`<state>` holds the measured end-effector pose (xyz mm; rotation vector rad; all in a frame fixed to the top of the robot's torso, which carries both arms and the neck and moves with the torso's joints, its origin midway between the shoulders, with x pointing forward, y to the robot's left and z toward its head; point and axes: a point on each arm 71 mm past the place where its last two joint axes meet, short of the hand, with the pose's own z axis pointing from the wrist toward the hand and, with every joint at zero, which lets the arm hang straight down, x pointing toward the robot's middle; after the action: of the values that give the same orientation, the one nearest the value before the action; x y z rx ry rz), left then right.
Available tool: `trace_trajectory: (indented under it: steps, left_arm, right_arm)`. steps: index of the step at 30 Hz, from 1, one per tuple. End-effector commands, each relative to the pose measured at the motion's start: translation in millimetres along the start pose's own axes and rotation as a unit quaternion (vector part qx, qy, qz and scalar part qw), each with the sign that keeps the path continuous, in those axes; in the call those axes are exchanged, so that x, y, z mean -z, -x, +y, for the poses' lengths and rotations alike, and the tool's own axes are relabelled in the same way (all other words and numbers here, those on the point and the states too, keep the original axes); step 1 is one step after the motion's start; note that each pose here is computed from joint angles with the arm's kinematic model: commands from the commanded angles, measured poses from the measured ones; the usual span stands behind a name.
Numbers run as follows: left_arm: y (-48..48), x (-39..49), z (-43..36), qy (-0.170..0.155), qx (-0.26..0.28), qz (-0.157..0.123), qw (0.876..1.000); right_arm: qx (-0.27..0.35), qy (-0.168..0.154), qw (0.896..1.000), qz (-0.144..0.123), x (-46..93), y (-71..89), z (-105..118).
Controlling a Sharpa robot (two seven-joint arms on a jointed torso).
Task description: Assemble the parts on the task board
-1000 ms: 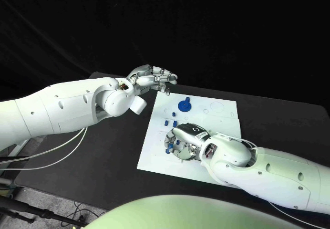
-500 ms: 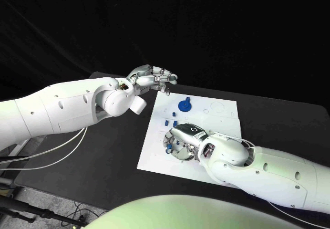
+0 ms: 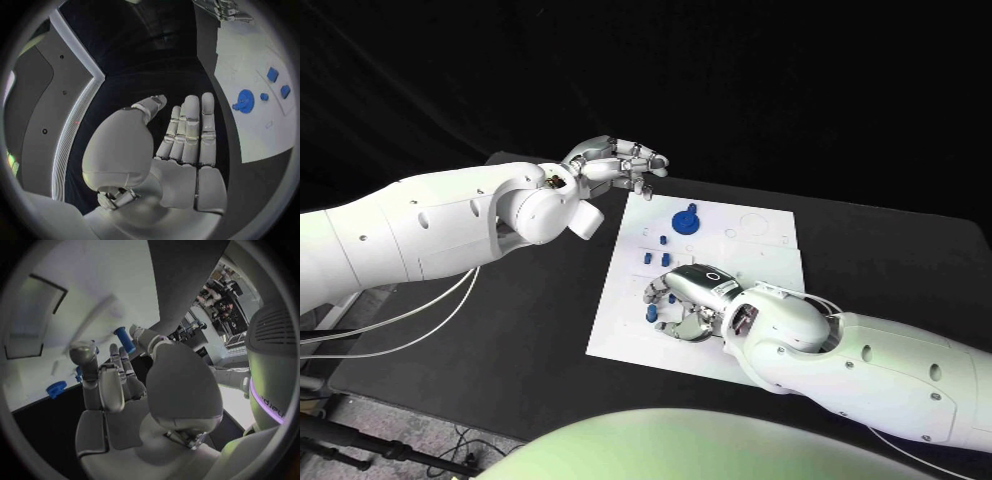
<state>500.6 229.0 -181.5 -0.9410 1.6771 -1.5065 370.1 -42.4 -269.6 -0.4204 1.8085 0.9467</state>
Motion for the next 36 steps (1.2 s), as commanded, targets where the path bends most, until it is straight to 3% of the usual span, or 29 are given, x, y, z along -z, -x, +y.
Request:
trace_trajectory:
  steps: [1,7,11,14,20,23,28,36]
  left_arm:
    - [-0.5,-0.4,-1.2,-0.003,0.0,0.005,1.0]
    - [1.0,-0.7,-0.6,-0.003,0.001,0.003,1.0]
    - [1.9,-1.3,-0.2,-0.002,0.001,0.002,1.0]
    - [2.7,-1.2,0.1,-0.002,0.002,0.001,1.0]
    - [5.8,2.5,1.0,-0.001,0.002,-0.004,1.0]
    - [7.5,5.7,1.4,-0.001,0.002,-0.006,1.0]
    - [7.4,7.8,1.2,-0.003,0.002,-0.008,1.0]
    - [6.3,10.0,1.6,-0.003,0.003,-0.006,1.0]
  right_arm:
    - [-0.015,0.011,0.999,-0.028,3.8,7.2,2]
    - [-0.026,0.026,0.998,-0.056,11.9,34.2,0]
    - [-0.053,0.014,0.996,-0.077,21.6,57.2,-9]
    - [-0.089,-0.014,0.992,-0.089,33.8,76.5,-25]
    - [-0.17,-0.117,0.974,-0.093,72.3,100.3,-74]
    - [-0.192,-0.172,0.962,-0.091,98.6,102.2,-97]
    - [-0.197,-0.23,0.95,-0.079,128.4,93.7,-111]
    - [-0.185,-0.292,0.936,-0.058,151.5,70.3,-119]
